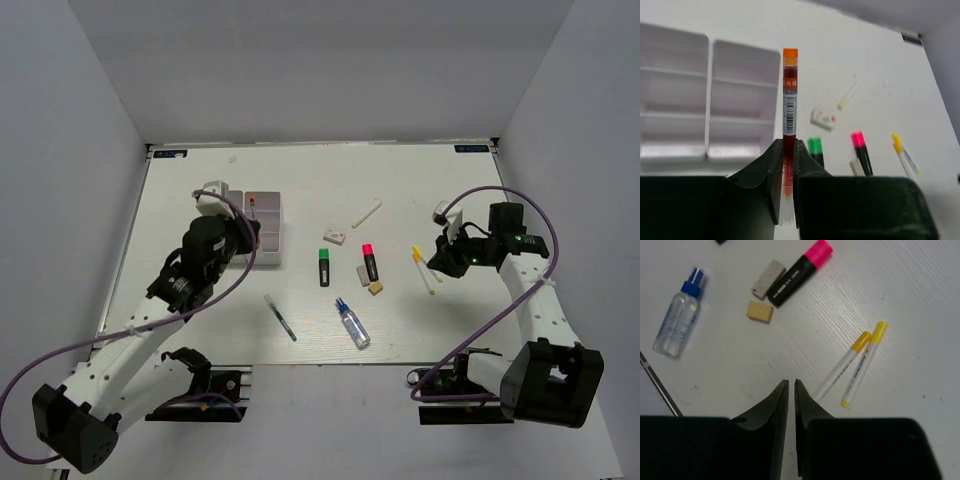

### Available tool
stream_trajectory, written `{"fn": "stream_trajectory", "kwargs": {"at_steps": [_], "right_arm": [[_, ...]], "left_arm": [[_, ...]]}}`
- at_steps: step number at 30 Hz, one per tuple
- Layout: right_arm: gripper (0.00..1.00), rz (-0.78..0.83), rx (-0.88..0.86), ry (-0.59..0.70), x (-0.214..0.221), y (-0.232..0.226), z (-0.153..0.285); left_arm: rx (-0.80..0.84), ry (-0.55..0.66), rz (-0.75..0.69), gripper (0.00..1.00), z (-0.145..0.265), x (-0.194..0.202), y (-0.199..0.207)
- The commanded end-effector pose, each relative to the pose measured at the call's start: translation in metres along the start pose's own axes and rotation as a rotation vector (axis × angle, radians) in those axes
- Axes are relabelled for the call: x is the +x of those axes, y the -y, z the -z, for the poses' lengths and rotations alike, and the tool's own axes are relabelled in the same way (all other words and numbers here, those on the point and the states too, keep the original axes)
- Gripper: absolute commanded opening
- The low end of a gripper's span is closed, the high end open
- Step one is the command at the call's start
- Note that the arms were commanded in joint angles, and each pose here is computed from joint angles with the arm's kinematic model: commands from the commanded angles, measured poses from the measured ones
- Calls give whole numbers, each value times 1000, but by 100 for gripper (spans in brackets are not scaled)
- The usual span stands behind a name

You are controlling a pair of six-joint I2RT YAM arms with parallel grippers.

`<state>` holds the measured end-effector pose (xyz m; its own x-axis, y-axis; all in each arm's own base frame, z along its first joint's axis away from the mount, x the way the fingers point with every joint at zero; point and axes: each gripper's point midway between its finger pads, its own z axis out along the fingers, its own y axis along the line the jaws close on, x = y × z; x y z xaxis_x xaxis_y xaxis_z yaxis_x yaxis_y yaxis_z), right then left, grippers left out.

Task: Sort the stationery into containers
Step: Place the pen in the storage box.

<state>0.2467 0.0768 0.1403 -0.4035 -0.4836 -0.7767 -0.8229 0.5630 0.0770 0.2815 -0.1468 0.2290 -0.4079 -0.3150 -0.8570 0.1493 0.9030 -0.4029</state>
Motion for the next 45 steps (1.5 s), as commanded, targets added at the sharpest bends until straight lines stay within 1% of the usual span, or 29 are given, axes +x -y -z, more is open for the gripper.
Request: {"fn": "stream_trajectory", "kwargs": {"at_steps": [1,2,3,5,6,7,9,11,13,14,16,17,18,19,21,22,23,25,26,27,30,31,32,35,36,40,42,45], "right_arm": [[14,58,-105,64,-17,-20,-1],[4,68,-116,70,-18,-22,-3],[4,85,-123,74,-20,-24,-5],[4,110,-129,87,-24,-25,-7],[7,123,-139,91,-25,-28,-10],[8,128,-146,93,-25,-29,-11],[10,140,-166,100,-27,-33,-14],[10,141,-172,104,-27,-33,-18],[13,134,-173,102,-25,-33,-20],[13,150,-200,98,-27,-40,-24],[16,147,-204,88,-23,-41,-27],[16,150,-210,86,-23,-42,-28],[16,149,-206,84,-22,-41,-28],[18,152,-214,84,-22,-43,-29],[18,148,-219,78,-20,-44,-31],[18,154,-220,76,-20,-44,-31],[18,153,-220,75,-20,-44,-31],[18,154,-214,71,-19,-44,-31],[18,154,-214,70,-19,-45,-30],[18,152,-213,67,-17,-45,-30],[19,153,-213,62,-16,-46,-30],[19,151,-215,60,-14,-47,-30],[19,153,-216,58,-14,-48,-30],[19,150,-215,58,-13,-49,-30],[20,149,-209,60,-14,-47,-29],[28,150,-210,60,-17,-48,-27],[29,147,-209,51,-15,-48,-27],[31,153,-205,45,-15,-47,-26]], "left_arm": [[-110,216,29,0,-18,-58,-7],[-148,226,28,0,-29,-63,-9],[-209,275,39,0,-33,-74,-17],[-283,312,54,0,-42,-86,-23],[-378,304,61,0,-52,-79,-38],[-405,325,65,0,-54,-88,-39],[-500,354,97,0,-58,-91,-51],[-564,376,94,0,-66,-98,-58],[-615,402,82,0,-67,-109,-60],[-665,414,64,0,-71,-109,-67],[-714,430,56,0,-74,-111,-72],[-768,456,53,0,-70,-114,-78],[-801,446,33,0,-75,-107,-84],[-810,451,32,0,-78,-110,-86],[-841,461,13,0,-81,-111,-89],[-849,446,-1,0,-88,-106,-91],[-902,447,-9,0,-86,-104,-100],[-937,459,7,0,-88,-107,-101],[-982,449,0,0,-91,-100,-110],[-996,468,14,0,-92,-105,-109],[-1024,465,14,0,-99,-108,-111],[-1032,451,1,0,-103,-103,-114],[-1037,461,7,0,-103,-108,-116],[-1058,441,-11,0,-115,-101,-122],[-1076,429,-30,0,-115,-99,-124],[-1159,444,-72,0,-117,-91,-138],[-1160,442,-74,0,-120,-88,-139],[-1127,460,-39,0,-127,-88,-137]]}}
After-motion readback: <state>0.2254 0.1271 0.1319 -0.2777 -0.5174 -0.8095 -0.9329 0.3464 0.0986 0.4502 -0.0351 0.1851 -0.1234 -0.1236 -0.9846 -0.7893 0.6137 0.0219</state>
